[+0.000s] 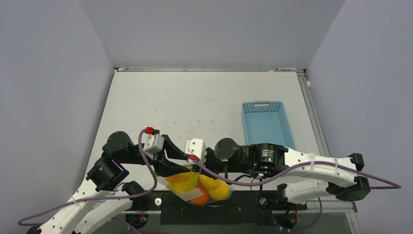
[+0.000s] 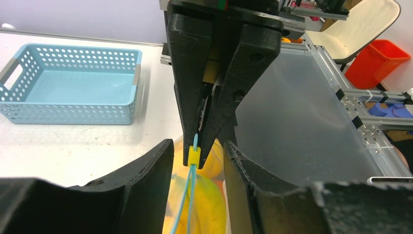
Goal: Place the food in the zip-top bag and seal the zipper
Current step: Zip the zipper food storage bag at the center of the board.
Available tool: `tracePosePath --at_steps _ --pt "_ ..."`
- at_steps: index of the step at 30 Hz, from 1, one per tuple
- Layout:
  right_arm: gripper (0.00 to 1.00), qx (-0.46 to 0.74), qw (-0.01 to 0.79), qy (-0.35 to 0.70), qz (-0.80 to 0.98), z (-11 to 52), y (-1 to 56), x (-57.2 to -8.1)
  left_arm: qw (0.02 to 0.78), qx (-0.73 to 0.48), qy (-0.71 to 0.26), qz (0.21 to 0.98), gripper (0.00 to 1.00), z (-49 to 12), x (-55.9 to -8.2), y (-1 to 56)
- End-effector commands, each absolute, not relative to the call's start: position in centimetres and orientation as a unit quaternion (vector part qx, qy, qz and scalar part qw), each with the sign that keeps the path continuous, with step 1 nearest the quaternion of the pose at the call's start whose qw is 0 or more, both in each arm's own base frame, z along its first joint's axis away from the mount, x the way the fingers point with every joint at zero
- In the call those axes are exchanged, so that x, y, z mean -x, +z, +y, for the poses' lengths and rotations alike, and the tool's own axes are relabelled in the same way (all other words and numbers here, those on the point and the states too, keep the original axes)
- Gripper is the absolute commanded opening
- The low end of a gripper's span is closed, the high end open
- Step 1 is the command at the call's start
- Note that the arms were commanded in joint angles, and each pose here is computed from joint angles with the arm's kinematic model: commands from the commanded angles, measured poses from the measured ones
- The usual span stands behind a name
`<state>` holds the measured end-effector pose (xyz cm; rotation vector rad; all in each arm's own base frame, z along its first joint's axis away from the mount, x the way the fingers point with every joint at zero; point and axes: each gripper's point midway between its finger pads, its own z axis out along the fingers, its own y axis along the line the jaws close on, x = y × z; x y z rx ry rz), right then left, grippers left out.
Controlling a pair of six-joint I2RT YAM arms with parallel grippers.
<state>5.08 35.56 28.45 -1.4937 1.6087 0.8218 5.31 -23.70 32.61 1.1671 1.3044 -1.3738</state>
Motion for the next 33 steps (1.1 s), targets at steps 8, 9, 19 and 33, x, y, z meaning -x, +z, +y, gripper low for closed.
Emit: tracePosePath --at_steps 8,9,19,33 --pt "0.05 0.549 0.432 0.357 0.620 36.4 32.7 -5.3 0.438 -0.473 -0.549 0.532 0.26 -24.2 -5.9 31.6" --pt "0.05 0.549 0.432 0.358 0.620 36.4 32.7 -5.3 0.438 -0.473 -0.549 0.532 0.23 -24.2 -5.9 31.6" --pt "0.05 0.540 0.442 0.354 0.622 36.2 32.9 -5.6 0.431 -0.478 -0.552 0.531 0.00 -24.1 -5.6 31.4" --pt "0.05 0.477 0.514 0.390 0.596 34.0 37.9 -6.5 0.424 -0.479 -0.549 0.538 0.00 -24.0 -5.5 30.6"
